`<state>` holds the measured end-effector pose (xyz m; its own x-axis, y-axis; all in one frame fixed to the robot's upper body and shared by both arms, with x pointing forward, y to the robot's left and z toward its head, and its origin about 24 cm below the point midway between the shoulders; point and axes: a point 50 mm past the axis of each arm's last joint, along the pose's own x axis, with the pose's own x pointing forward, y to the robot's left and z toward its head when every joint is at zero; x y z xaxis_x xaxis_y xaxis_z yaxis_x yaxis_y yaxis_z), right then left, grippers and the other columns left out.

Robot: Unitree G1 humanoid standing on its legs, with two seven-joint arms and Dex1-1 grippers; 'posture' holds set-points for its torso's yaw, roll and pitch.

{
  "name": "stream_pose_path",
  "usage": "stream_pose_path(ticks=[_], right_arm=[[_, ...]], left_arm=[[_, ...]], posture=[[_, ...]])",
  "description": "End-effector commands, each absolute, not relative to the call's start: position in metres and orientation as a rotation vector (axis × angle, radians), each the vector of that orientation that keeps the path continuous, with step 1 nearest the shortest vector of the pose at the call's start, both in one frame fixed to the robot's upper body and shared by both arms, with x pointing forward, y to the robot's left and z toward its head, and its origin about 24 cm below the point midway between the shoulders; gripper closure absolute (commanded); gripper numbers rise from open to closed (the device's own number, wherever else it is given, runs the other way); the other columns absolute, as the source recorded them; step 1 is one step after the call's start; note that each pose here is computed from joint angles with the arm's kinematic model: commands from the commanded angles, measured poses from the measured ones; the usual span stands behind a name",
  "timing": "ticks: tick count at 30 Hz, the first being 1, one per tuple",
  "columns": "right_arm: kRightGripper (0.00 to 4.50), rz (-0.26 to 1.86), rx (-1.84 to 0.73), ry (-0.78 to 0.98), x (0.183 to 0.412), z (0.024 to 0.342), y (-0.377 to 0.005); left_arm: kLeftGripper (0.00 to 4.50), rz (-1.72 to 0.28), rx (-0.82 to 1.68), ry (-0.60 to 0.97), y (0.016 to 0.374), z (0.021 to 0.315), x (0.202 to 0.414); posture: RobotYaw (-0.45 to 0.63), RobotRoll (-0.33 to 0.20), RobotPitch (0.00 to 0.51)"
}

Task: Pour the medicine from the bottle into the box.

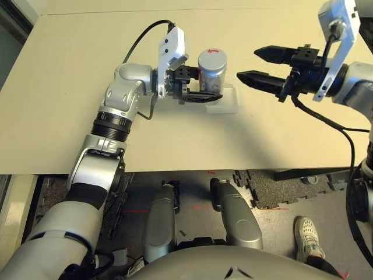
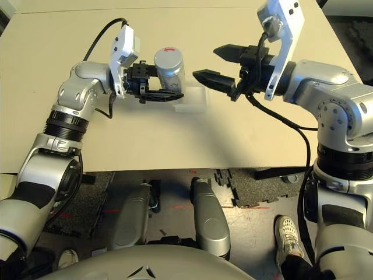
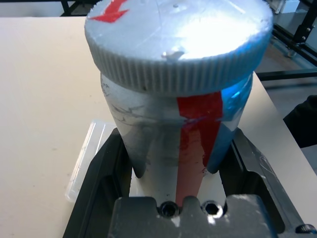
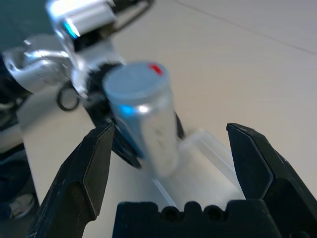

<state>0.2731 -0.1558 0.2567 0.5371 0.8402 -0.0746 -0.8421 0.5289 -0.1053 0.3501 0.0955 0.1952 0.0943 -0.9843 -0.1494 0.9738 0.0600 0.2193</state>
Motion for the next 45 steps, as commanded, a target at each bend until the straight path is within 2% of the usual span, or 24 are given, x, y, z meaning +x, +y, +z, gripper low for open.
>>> stream_pose_path(ticks=[1, 15, 24, 30, 45], right_arm=[[0.0, 1.019, -0.165, 0.006, 0.274, 0.259, -0.144], [0.0, 0.99, -0.234, -0.026, 0.303, 0.257, -0.115], [0.0, 0.991, -0.185, -0.053, 0.303, 0.263, -0.114], [0.0, 0.968, -0.156, -0.048, 0.298, 0.263, -0.125], [0.0, 0.802, -0.113, -0.001, 0.283, 0.255, -0.18]], left_arm=[[1.83, -1.499, 0.319, -0.052, 0.092, 0.199, 0.352], [1.83, -1.52, 0.319, -0.057, 0.087, 0.197, 0.349], [1.83, -1.512, 0.319, -0.049, 0.089, 0.195, 0.349], [1.83, -1.504, 0.321, -0.046, 0.091, 0.195, 0.35], [1.83, -1.485, 0.323, -0.042, 0.094, 0.195, 0.355]], posture=[[-0.16, 0.0, 0.223], [-0.14, 0.0, 0.216], [-0.14, 0.0, 0.216], [-0.15, 0.0, 0.215], [-0.16, 0.0, 0.218]])
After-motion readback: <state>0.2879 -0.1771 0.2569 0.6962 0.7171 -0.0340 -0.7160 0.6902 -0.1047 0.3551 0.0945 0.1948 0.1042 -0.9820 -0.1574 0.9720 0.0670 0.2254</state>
